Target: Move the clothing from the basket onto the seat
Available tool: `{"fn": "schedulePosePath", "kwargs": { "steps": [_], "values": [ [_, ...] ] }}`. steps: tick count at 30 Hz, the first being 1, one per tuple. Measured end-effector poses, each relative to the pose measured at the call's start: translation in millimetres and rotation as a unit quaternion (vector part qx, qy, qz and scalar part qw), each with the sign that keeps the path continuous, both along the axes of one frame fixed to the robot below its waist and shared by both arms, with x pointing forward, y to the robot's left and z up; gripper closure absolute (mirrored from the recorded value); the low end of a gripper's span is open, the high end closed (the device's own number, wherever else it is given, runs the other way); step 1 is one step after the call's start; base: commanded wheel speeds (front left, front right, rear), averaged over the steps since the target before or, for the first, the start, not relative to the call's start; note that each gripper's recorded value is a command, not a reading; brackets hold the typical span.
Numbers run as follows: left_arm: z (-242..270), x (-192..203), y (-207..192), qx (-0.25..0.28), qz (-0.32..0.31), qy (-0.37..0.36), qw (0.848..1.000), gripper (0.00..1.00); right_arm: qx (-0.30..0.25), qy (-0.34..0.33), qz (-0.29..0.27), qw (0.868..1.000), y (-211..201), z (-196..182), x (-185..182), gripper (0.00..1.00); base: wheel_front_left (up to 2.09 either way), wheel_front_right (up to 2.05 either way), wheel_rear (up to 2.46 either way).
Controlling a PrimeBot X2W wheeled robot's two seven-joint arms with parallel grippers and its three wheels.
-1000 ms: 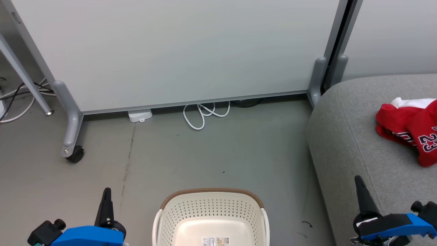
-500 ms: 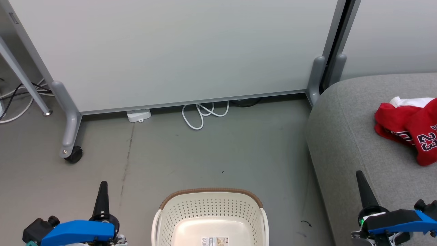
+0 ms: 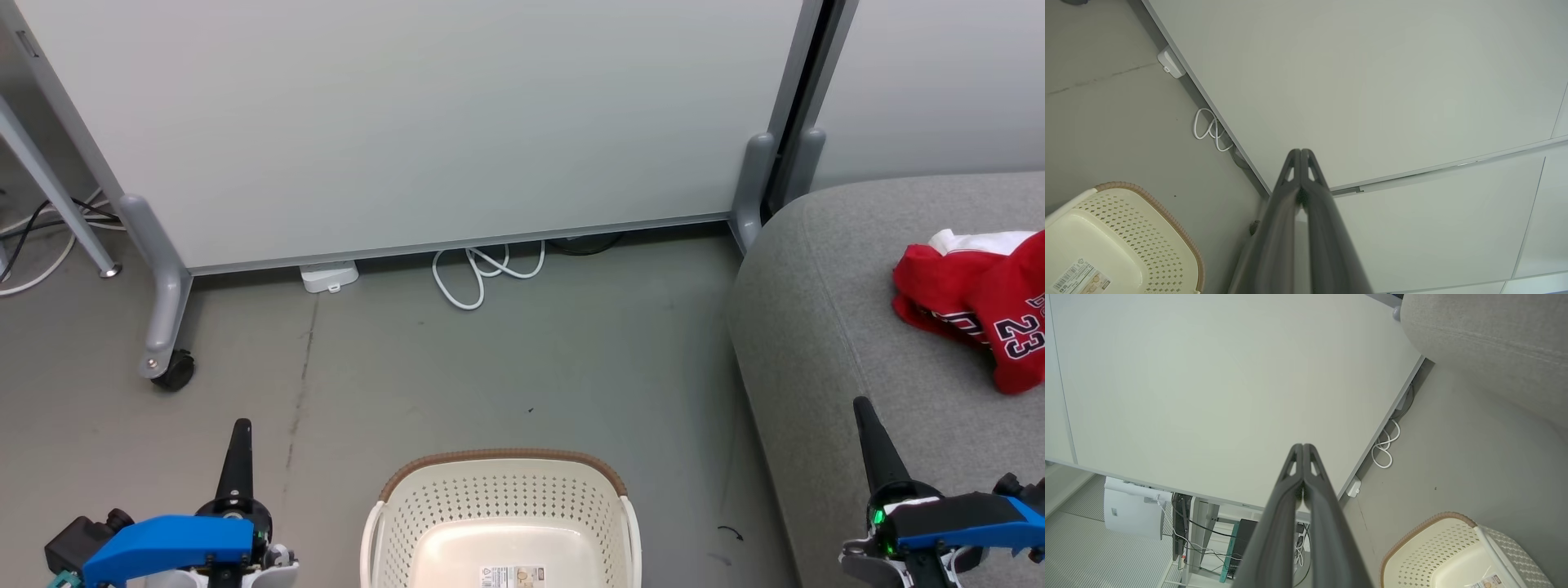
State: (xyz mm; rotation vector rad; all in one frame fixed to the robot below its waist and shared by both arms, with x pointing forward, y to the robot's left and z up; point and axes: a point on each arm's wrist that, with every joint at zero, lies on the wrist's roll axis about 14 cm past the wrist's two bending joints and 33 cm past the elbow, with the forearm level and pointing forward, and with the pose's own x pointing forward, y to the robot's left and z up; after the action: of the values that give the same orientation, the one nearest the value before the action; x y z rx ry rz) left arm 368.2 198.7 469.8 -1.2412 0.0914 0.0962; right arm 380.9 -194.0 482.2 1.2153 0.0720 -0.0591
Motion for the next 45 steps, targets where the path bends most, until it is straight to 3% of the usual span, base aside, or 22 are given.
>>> {"fn": "schedulePosePath", "kwargs": {
  "steps": [45],
  "values": [
    [32, 18, 2, -0.158, -0.001, -0.053, 0.986, 1.0, 0.173, -0.036, -0.005, 0.984, -5, 20, 6, 1.0, 0.0, 0.0, 0.0]
  ]
}}
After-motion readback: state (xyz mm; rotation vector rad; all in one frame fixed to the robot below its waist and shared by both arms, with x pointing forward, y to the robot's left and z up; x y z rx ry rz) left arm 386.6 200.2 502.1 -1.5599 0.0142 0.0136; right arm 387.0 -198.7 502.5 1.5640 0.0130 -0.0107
